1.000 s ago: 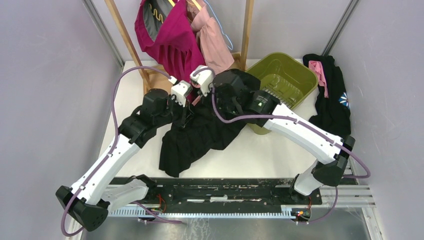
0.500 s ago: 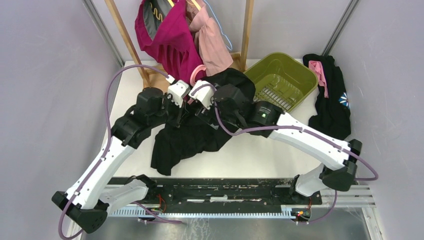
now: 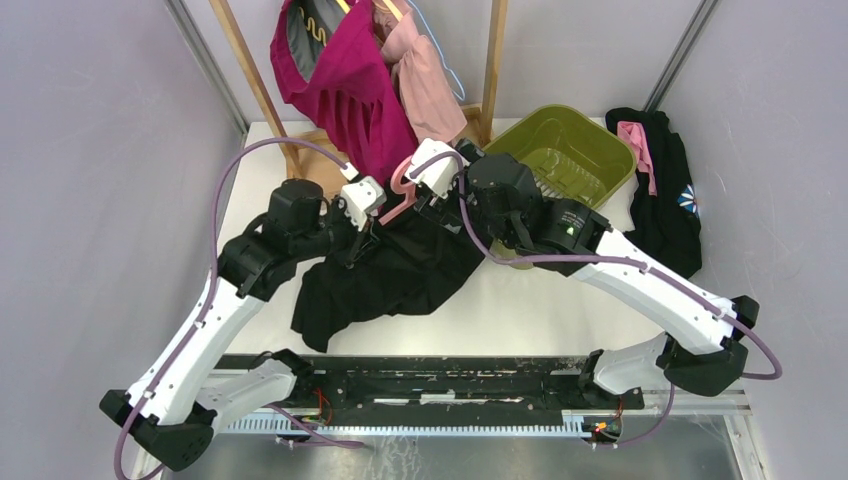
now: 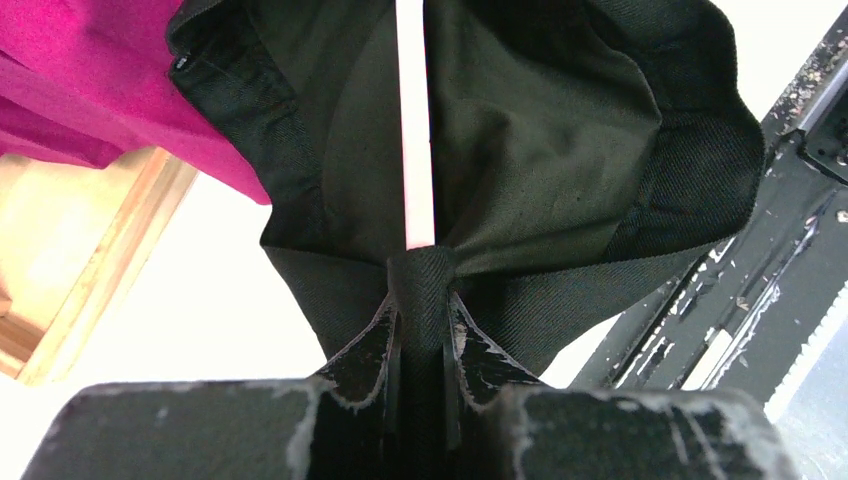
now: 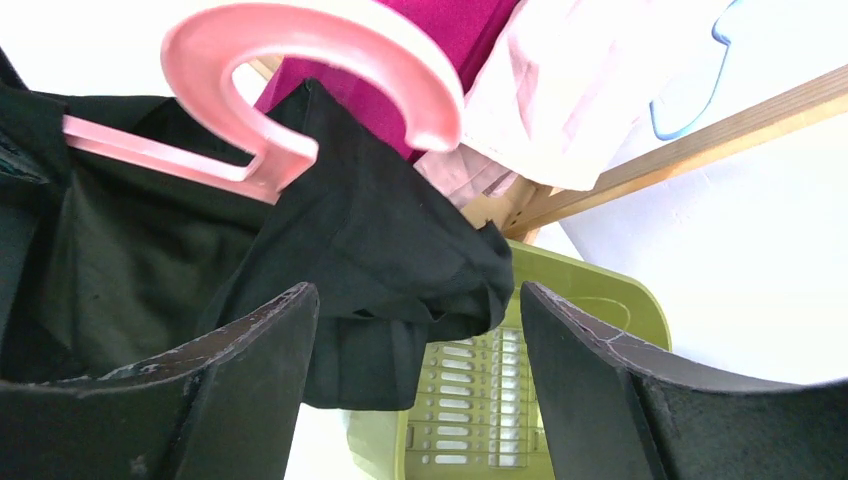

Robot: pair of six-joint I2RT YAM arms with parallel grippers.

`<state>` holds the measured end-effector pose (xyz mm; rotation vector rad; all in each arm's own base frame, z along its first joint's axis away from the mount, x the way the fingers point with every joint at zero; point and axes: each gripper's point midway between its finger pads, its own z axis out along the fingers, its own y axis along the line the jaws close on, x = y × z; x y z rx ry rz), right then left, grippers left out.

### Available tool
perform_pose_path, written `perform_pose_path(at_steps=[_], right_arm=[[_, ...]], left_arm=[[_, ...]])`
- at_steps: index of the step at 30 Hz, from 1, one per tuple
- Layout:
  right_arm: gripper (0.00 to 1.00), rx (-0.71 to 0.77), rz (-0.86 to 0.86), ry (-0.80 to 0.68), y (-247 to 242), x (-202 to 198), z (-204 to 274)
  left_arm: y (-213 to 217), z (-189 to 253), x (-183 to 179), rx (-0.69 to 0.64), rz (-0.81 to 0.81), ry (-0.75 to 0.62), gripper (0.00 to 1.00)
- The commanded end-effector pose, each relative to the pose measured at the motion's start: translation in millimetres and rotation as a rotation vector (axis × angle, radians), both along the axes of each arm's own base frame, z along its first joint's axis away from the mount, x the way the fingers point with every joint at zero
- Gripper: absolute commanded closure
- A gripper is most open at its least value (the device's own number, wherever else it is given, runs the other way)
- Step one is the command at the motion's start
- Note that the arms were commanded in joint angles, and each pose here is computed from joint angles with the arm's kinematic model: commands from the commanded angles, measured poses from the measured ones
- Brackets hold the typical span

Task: Remove the skirt from the hanger

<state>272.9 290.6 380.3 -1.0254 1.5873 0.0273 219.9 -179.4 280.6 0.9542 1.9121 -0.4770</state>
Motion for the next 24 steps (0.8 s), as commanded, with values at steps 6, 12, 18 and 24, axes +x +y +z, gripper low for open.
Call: perform_pose_path(at_steps=[6,12,18,24], right_arm=[[0.23,-0.053,0.144,0.066,4.5,4.9,-26.6],[0.25,-0.091,0.289,0.153,6.1,-6.7,-54.4],[0.26,-0.081,0.347,0.164,1.4,-7.4,-61.4],[0.27,-0.065,0.327,0.180,-3.2,9.5,-71.1]], left_arm=[[-15.4,44.7,-8.8,-0.045,-0.168,-0.149,0.97],[-24.6,55.4,-18.8,-0.066,-0.261,-0.165,0.97],[-28.4,45.7,-22.6,-0.057,-0.303,-0.138,0.97],[-32.1,61.3,-38.5,-0.101,-0.371,-0.158,0.97]])
